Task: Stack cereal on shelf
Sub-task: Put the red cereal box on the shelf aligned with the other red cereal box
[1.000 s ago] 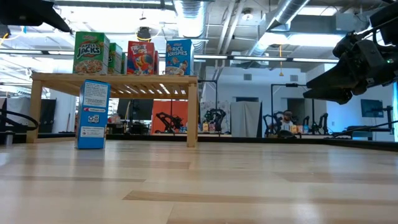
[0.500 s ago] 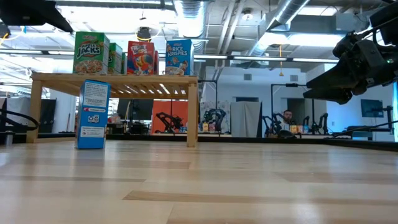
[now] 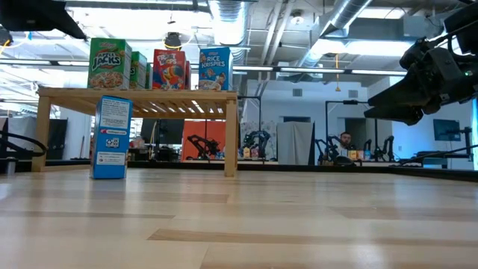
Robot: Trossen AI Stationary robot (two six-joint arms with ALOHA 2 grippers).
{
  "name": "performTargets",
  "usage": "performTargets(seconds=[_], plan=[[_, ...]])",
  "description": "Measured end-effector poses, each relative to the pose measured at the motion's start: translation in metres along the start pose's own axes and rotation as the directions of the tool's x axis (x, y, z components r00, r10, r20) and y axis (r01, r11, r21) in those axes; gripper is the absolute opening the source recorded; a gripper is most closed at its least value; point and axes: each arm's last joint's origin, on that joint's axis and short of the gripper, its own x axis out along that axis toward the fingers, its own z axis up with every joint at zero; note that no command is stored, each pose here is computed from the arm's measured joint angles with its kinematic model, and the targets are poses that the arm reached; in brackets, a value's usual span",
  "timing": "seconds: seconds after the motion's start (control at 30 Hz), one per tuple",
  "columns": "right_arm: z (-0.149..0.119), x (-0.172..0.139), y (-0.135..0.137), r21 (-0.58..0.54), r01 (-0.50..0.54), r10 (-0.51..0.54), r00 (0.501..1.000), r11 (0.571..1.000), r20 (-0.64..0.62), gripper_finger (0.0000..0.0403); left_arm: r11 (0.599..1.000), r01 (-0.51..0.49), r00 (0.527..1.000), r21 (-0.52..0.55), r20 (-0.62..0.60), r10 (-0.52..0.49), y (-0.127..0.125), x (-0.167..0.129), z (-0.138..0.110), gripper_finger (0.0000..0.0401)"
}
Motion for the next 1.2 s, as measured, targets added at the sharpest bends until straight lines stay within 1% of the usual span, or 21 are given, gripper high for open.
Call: performTargets(seconds=[0.07,0.17,0.27,0.33,0.43,0.5,0.57,0.67,0.77,0.83,0.9,1.0,1.13,1.2], plan=[[0.000,0.000,0.000,0.000,0.000,0.000,1.000,1.000,0.000,0.0286,1.000,-0.009,1.000,-0.013,-0.007,0.009,0.001,-0.001,-0.001,0.0287],[0.000,0.000,0.000,0.000,0.000,0.000,1.000,1.000,0.000,0.0286,0.998,-0.026,0.998,-0.066,-0.051,0.023,0.003,-0.001,-0.006,0.0295],[0.000,0.000,0.000,0.000,-0.001,0.001,1.000,1.000,0.000,0.0286,0.987,-0.067,0.992,-0.149,-0.116,0.050,0.002,0.004,-0.014,0.0314],[0.000,0.000,0.000,0.000,-0.001,0.001,1.000,1.000,0.001,0.0286,0.971,-0.099,0.984,-0.215,-0.166,0.064,0.002,0.005,-0.019,0.0329],[0.000,0.000,0.000,0.001,-0.001,0.001,1.000,1.000,0.003,0.0286,0.949,-0.138,0.971,-0.283,-0.229,0.072,0.002,0.006,-0.024,0.0345],[0.000,0.000,0.000,0.001,-0.002,0.002,1.000,1.000,0.003,0.0286,0.923,-0.164,0.961,-0.349,-0.266,0.070,0.002,0.006,-0.026,0.0353],[0.000,0.000,0.000,0.001,-0.001,0.001,1.000,1.000,0.003,0.0286,0.902,-0.191,0.952,-0.387,-0.296,0.074,0.002,0.005,-0.028,0.0358],[0.000,0.000,0.000,0.001,-0.001,0.001,1.000,1.000,0.003,0.0286,0.885,-0.216,0.946,-0.412,-0.313,0.085,0.003,0.003,-0.031,0.0362],[0.000,0.000,0.000,0.001,-0.001,0.001,1.000,1.000,0.004,0.0286,0.852,-0.282,0.934,-0.440,-0.328,0.140,0.009,0.001,-0.033,0.0366],[0.000,0.000,0.000,0.001,-0.001,0.001,1.000,1.000,0.004,0.0286,0.823,-0.345,0.914,-0.450,-0.362,0.185,0.013,-0.001,-0.035,0.0370],[0.001,0.000,0.000,0.002,-0.002,0.002,1.000,1.000,0.004,0.0286,0.801,-0.390,0.892,-0.454,-0.401,0.207,0.016,-0.003,-0.037,0.0376],[0.000,0.000,0.000,0.002,-0.002,0.002,1.000,1.000,0.005,0.0286,0.780,-0.421,0.877,-0.463,-0.426,0.221,0.017,-0.006,-0.040,0.0386],[0.000,0.000,0.000,0.002,-0.002,0.002,1.000,1.000,0.005,0.0286,0.739,-0.476,0.852,-0.477,-0.459,0.252,0.021,-0.010,-0.045,0.0398],[0.001,0.000,0.000,0.002,-0.002,0.002,1.000,1.000,0.005,0.0286,0.731,-0.483,0.846,-0.482,-0.473,0.247,0.020,-0.013,-0.049,0.0399]])
